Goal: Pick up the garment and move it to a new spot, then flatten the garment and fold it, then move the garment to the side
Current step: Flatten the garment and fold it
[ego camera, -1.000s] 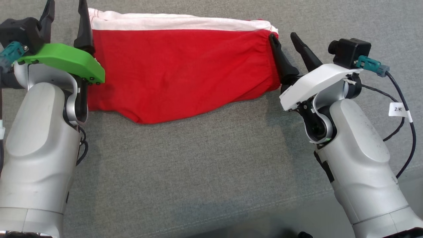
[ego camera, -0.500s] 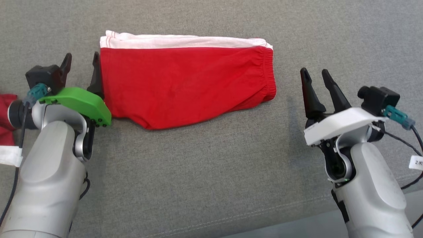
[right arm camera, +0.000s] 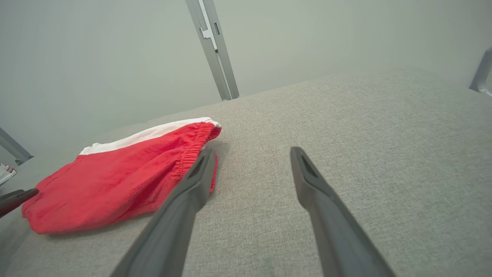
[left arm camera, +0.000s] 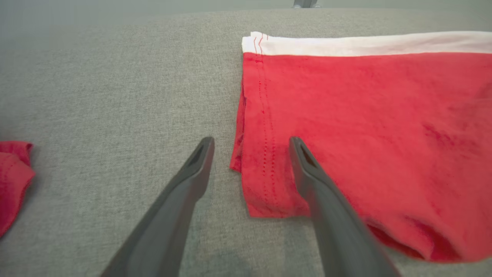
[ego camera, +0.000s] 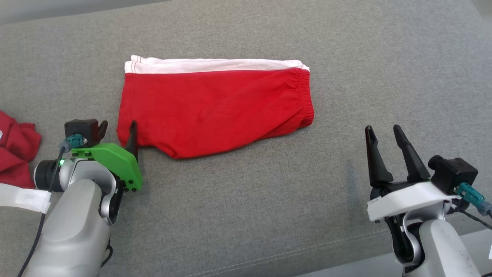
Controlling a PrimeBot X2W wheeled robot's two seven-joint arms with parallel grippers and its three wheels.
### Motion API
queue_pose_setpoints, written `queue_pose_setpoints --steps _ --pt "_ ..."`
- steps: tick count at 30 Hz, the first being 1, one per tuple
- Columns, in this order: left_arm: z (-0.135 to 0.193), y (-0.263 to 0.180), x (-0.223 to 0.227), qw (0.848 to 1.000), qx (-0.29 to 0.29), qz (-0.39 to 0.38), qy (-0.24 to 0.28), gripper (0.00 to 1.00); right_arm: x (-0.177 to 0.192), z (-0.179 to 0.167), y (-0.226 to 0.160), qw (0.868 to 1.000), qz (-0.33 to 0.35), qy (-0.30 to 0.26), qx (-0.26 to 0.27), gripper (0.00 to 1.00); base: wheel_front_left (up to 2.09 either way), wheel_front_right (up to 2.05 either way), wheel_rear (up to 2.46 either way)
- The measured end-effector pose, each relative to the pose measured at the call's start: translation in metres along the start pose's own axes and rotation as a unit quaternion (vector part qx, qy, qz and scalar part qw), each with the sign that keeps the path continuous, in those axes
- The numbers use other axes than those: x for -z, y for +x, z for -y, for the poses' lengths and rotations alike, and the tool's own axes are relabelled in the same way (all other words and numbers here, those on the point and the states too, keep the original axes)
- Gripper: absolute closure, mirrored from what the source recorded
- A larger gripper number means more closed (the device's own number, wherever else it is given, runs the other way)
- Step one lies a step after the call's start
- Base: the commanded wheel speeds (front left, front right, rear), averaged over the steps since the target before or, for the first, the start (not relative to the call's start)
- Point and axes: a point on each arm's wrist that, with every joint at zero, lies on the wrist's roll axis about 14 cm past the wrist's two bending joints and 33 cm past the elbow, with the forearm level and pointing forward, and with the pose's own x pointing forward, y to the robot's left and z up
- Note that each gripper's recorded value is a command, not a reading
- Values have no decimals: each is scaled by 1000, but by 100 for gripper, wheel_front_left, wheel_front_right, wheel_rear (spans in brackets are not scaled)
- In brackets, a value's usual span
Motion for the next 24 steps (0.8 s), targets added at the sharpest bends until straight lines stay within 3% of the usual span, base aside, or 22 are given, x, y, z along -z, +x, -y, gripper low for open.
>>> queue_pose_setpoints --steps 17,18,19,21,24 --pt "8 20 38 996 -11 -87 -5 0 15 10 -24 999 -26 -24 17 0 0 0 0" --pt "9 21 39 996 -9 -90 -7 33 15 11 -24 999 -27 -25 19 0 0 0 0" --pt "10 22 41 995 -8 -96 -7 60 16 12 -24 999 -29 -26 19 0 0 0 0" --pt "10 21 41 995 -8 -99 -7 100 15 12 -25 999 -28 -27 19 0 0 0 0" --pt "16 19 42 995 -4 -101 -12 100 13 10 -25 999 -25 -29 17 0 0 0 0"
